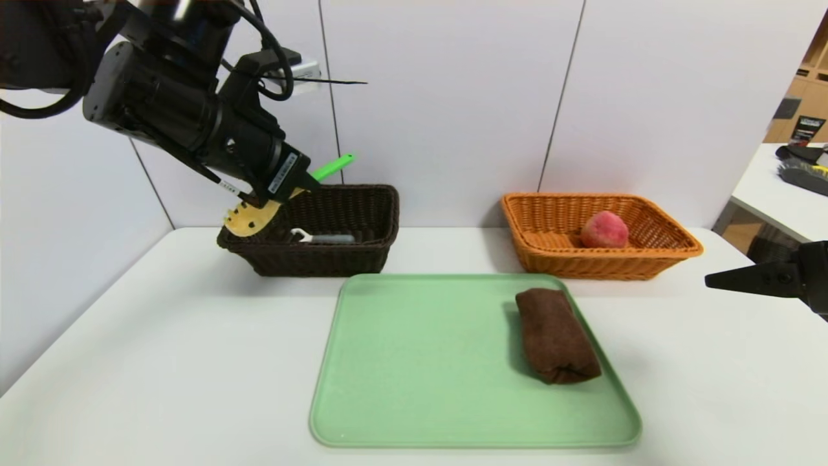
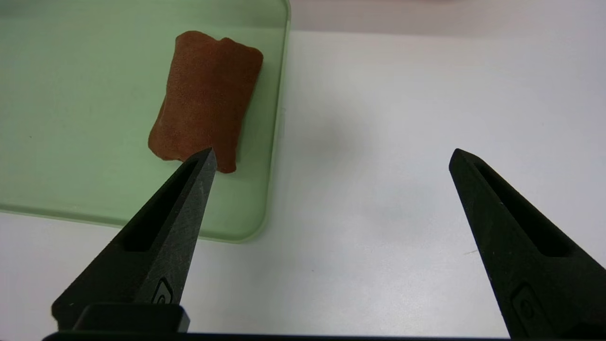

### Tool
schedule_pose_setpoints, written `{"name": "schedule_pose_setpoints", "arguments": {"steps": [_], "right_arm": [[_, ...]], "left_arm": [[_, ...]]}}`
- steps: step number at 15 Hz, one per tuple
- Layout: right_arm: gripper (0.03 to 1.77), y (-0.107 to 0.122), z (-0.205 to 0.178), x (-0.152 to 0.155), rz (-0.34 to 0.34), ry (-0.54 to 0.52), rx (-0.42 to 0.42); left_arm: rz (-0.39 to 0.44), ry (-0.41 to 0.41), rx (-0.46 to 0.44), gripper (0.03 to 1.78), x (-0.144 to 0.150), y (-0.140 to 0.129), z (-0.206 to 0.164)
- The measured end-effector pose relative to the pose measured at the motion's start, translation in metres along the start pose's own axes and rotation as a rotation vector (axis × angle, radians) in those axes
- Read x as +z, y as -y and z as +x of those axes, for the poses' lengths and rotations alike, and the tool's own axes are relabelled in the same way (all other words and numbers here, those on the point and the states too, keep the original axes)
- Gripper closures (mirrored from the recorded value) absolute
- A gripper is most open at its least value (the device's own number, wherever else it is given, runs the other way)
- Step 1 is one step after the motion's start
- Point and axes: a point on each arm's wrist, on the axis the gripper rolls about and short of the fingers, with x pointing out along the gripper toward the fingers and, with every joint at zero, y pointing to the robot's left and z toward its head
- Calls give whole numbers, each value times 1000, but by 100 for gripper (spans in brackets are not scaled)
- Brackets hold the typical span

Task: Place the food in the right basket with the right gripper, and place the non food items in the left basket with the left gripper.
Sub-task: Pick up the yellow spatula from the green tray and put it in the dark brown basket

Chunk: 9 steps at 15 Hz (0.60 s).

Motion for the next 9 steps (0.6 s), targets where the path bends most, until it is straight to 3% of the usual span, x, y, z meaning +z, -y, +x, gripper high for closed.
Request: {"name": "schedule_pose_setpoints", "arguments": {"steps": [5,9], "right_arm": [[11,0,-1,-1,0,-1,0],[11,-1,-9,-5,-3,19,0]], "left_arm": [[286,76,-62,166,-10,-40,42],[501,45,-47,166,-26,-62,82]]}}
